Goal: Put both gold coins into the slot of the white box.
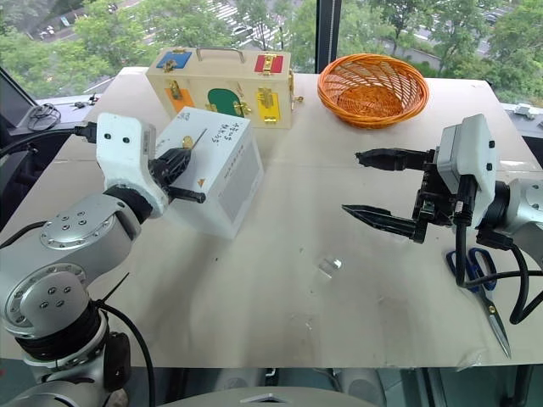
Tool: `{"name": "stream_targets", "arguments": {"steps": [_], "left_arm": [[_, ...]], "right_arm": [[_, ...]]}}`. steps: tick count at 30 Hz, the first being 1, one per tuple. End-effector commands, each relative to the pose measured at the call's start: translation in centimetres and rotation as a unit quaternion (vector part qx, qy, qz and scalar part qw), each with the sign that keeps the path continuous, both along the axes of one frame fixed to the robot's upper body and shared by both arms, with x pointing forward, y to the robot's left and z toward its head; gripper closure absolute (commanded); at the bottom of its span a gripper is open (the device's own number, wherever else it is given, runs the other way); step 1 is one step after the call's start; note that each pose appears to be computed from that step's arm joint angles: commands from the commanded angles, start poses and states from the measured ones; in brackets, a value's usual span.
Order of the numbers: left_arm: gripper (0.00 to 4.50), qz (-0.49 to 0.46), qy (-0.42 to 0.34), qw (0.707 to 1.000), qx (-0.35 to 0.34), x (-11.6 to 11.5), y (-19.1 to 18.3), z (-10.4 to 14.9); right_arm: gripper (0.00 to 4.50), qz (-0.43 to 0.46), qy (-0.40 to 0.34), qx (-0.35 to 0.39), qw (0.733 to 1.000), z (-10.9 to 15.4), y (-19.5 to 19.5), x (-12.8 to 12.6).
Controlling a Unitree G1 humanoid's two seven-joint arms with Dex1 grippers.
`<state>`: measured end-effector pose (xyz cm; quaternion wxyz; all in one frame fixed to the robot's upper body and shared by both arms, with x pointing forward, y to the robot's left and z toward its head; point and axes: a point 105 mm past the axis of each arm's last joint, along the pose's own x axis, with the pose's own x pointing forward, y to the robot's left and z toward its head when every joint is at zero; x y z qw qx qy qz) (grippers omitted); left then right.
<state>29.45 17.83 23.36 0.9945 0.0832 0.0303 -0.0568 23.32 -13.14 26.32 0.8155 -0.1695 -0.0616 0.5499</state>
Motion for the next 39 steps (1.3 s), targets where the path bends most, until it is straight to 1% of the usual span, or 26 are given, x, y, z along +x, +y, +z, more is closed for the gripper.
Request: {"name": "stream_targets", "arguments": {"steps": [1,5,17,39], "left_arm": [[4.50,0.011,0.006,1.000,0.003,-0.08,0.45,-0.17],[4.50,0.011,0.009,1.000,0.003,-0.09,0.41,-0.29],[4.50,-0.006,0.017,1.000,-0.003,-0.08,-0.32,-0.56],[4.50,-0.013,0.017,1.000,0.012,-0.12,-0.33,-0.73]], "right_arm": [[0.66,0.006,-0.034,0.009,0.999,1.40,0.29,-0.53],[0.66,0.007,-0.035,0.017,0.999,1.77,0.37,-0.57],[0.66,0.004,-0.035,0.014,0.999,1.77,0.14,-0.53],[0.66,0.003,-0.033,0.008,0.999,1.69,0.07,-0.66]]}}
